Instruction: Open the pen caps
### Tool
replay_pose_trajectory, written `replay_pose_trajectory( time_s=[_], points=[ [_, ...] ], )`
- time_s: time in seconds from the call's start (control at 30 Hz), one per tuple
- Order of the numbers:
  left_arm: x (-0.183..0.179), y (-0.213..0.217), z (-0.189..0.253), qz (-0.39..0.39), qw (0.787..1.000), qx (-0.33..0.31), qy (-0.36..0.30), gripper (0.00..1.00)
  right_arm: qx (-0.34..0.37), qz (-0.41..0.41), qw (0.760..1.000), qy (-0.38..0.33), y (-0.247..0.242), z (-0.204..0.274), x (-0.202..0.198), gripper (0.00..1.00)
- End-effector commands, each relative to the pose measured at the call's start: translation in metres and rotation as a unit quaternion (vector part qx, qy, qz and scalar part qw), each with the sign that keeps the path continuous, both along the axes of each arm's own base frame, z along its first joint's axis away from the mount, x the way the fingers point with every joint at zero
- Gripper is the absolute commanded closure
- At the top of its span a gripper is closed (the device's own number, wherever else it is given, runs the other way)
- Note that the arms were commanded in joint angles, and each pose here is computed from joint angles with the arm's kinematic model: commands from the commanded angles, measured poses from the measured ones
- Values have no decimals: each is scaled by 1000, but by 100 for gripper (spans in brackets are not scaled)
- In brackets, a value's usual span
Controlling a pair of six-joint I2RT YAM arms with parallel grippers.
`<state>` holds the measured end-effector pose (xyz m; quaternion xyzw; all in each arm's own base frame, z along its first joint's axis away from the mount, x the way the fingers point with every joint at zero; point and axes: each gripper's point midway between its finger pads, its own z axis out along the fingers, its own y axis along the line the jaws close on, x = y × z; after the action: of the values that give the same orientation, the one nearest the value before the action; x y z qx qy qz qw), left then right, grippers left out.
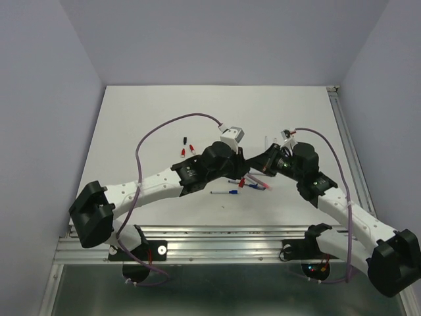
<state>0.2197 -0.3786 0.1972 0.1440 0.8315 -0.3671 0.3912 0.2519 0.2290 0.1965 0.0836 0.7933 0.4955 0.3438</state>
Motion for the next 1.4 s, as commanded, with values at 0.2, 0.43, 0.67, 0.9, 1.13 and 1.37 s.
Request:
replay_pose_trajectory(
  time_s=[0.2, 0.43, 0.67, 0.9, 1.13, 1.37],
  points=[
    [-8, 3, 22, -38, 999, 5, -33, 21, -50, -87, 994, -31, -23, 34, 25, 99],
    [-29, 12, -3, -87, 996, 21, -22, 26, -27, -51, 998, -26, -10, 43, 19, 99],
    [-32, 5, 4, -109, 994, 7, -31, 38, -9, -18, 1000, -21, 0, 49, 14, 99],
    [-33, -1, 0, -120, 992, 9, -27, 48, -5, -16, 1000, -20, 3, 50, 16, 99],
    [-32, 2, -3, -116, 993, 16, -30, 49, 3, -7, 1000, -16, 6, 52, 16, 99],
    [-28, 5, -4, -108, 993, 27, -36, 49, 17, 6, 999, -28, 11, 63, 14, 99]
  ],
)
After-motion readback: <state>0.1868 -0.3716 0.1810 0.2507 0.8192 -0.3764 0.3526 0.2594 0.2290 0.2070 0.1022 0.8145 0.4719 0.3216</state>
